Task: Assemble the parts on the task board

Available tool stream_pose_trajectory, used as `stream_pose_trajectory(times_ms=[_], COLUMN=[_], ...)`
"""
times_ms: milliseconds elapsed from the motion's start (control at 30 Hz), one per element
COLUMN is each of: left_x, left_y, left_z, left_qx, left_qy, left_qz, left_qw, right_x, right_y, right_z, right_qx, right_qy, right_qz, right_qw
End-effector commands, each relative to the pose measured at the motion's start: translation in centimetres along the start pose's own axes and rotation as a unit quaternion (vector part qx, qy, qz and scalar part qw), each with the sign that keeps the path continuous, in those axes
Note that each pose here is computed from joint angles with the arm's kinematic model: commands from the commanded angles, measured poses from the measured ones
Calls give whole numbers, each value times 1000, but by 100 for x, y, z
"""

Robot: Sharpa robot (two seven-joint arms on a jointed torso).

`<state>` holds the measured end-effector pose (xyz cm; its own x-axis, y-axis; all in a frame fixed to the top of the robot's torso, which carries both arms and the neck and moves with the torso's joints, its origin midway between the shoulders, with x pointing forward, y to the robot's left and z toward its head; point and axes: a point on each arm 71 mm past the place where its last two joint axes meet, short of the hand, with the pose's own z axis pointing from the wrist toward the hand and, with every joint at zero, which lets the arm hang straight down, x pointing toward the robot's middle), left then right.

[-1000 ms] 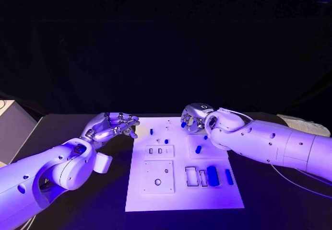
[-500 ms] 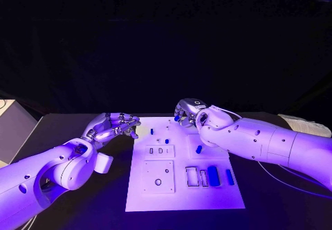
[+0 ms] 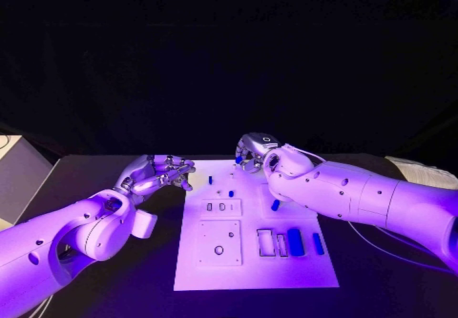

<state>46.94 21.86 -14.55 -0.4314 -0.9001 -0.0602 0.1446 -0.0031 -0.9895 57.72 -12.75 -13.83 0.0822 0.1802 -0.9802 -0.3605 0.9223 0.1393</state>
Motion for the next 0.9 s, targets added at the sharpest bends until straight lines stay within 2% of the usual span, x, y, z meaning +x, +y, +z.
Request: stream_pose_trajectory(times_ms=[33, 300, 900], left_x=[21, 24, 15], left_y=[-8, -13, -30], left_z=[6, 5, 3], left_qx=[2, 2, 4], left_qy=[11, 12, 12], left_qz=[-2, -2, 0], left_qw=[1000, 1000, 1000], right_x=[2, 46, 87], right_y=[17, 30, 58], right_z=[12, 23, 51], right_qx=[-3, -3, -3], right_qy=[-1, 13, 23], right_qz=[-8, -13, -19], right_qw=[1000, 1000, 1000])
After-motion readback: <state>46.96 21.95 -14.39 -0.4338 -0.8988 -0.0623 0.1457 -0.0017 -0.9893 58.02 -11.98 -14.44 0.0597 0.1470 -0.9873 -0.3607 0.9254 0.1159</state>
